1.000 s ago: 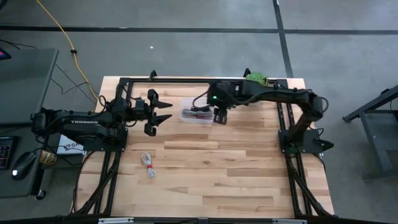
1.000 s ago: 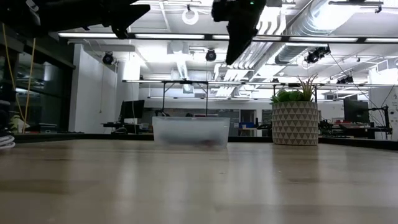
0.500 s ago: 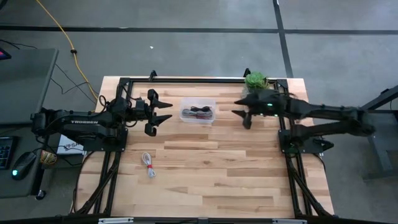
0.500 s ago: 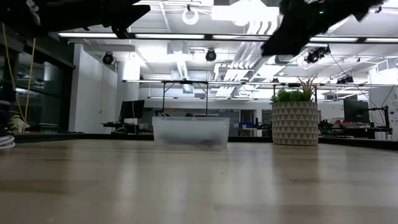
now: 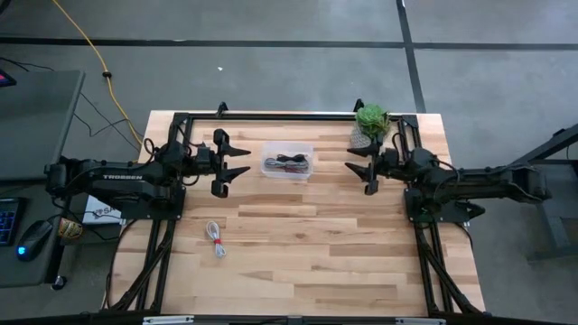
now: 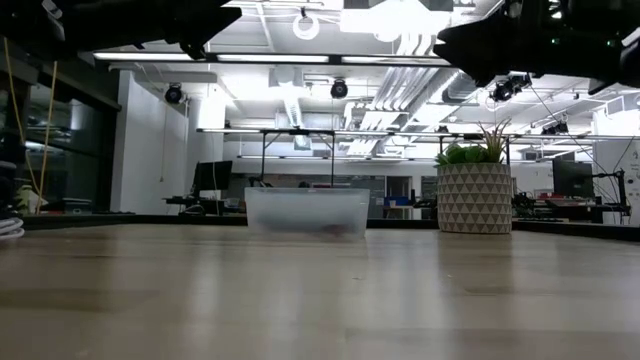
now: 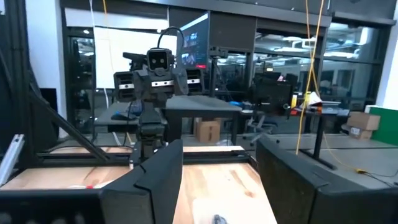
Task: Pick and place USB-C Cables
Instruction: Put the white charger cable into the transparent bin
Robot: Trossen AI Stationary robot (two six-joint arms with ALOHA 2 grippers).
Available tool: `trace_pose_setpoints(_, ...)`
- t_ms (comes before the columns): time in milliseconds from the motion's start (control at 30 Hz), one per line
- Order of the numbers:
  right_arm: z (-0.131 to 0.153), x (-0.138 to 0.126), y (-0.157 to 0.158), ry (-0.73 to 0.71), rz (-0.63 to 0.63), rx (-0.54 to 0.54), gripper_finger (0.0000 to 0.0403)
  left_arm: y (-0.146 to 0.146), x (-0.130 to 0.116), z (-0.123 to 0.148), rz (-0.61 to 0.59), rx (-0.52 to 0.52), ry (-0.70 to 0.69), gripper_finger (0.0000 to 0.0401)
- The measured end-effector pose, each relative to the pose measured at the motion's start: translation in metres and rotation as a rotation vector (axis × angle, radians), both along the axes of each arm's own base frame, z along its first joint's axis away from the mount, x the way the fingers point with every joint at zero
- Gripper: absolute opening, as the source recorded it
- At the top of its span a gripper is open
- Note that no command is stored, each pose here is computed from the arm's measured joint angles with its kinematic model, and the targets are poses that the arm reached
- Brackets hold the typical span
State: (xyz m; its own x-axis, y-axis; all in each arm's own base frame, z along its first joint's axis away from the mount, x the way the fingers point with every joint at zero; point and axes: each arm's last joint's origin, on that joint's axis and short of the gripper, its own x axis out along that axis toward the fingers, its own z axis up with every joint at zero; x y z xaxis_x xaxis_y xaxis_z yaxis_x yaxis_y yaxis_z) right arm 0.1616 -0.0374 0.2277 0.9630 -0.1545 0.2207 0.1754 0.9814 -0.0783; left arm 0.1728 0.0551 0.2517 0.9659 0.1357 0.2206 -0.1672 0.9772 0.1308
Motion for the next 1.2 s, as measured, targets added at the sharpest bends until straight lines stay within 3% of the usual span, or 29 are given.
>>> trace_pose_setpoints(300,0.001,0.0,-0.001,-0.008,-0.022,0.009,0.0195,0.0,0.0,0.0,0.0,-0.001,0.0,0.0188)
trace_pose_setpoints(467,0.001,0.0,-0.001,-0.01,-0.018,0.023,0.0195,-0.001,0.0,-0.002,-0.043,-0.093,0.007,0.0188)
trace_pose_setpoints(633,0.001,0.0,-0.001,-0.011,-0.016,0.023,0.0195,-0.008,0.006,0.001,-0.167,-0.098,0.1,0.0188)
trace_pose_setpoints(733,0.001,0.0,-0.001,-0.012,-0.012,0.033,0.0195,-0.014,0.012,0.007,-0.165,-0.105,0.167,0.0188)
trace_pose_setpoints(1000,0.0,0.0,-0.001,-0.005,-0.005,0.066,0.0195,-0.03,0.017,0.007,-0.129,-0.025,0.255,0.0188)
trace_pose_setpoints(1200,0.0,0.0,-0.001,-0.004,-0.005,0.066,0.0195,-0.047,0.019,0.001,-0.205,0.147,0.32,0.0188)
